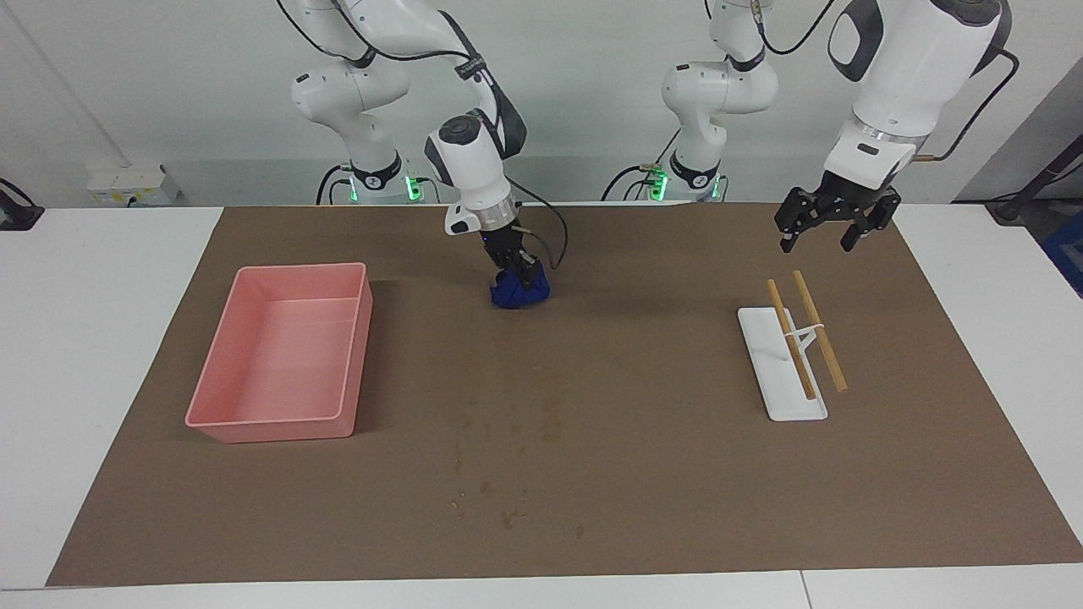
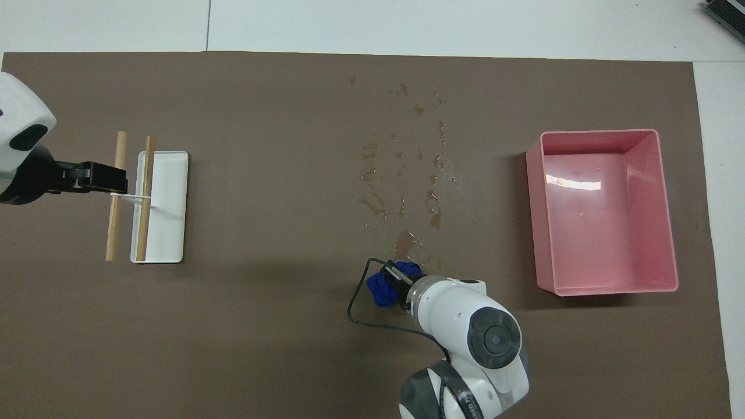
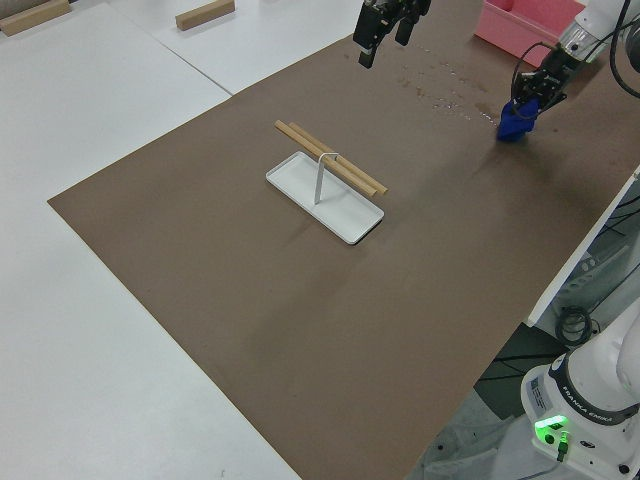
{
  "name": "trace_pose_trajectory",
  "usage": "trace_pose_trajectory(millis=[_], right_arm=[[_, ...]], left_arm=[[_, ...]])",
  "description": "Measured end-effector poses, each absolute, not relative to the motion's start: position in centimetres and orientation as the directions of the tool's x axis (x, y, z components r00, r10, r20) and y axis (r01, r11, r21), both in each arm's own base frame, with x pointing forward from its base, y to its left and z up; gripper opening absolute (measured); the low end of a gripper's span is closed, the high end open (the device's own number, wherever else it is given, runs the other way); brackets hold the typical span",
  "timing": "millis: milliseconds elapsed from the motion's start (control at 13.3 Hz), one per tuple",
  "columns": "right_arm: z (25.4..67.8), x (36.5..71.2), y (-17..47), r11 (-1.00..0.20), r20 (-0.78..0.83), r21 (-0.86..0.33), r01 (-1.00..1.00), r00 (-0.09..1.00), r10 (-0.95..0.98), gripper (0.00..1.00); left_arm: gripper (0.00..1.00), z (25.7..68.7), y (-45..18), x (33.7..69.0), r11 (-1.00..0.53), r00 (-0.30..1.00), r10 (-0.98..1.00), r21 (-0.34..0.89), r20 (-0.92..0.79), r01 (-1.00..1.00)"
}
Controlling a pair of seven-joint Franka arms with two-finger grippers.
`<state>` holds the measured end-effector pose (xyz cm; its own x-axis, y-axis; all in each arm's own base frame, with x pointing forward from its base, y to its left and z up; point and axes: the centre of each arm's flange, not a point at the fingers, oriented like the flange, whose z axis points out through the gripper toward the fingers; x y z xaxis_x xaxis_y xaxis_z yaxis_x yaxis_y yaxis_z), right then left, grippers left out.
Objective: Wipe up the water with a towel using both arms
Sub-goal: 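Carry the towel with the right gripper over the pink bin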
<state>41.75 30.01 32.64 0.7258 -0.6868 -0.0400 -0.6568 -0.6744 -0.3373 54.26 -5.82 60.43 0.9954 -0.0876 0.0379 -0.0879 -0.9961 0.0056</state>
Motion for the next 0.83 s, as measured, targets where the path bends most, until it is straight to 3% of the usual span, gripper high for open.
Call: trace_pose_trajectory(millis=[526,827], right_arm=[[32.7,50.2,28.0,-0.684,0.063,-0.459,-0.567,0.747,-0.662,0.26],[35.5,54.3,27.5,-0.67,0.096,-0.512,-0.537,0.739,-0.666,0.26]], left_arm=[[1.0,62.3,-4.3,54.7,-0.992,0.991,-0.123,0.033,-0.052,-0.122],[1.0,62.9,-4.9,54.7,-0.99,0.99,-0.136,0.034,-0.04,-0.134]])
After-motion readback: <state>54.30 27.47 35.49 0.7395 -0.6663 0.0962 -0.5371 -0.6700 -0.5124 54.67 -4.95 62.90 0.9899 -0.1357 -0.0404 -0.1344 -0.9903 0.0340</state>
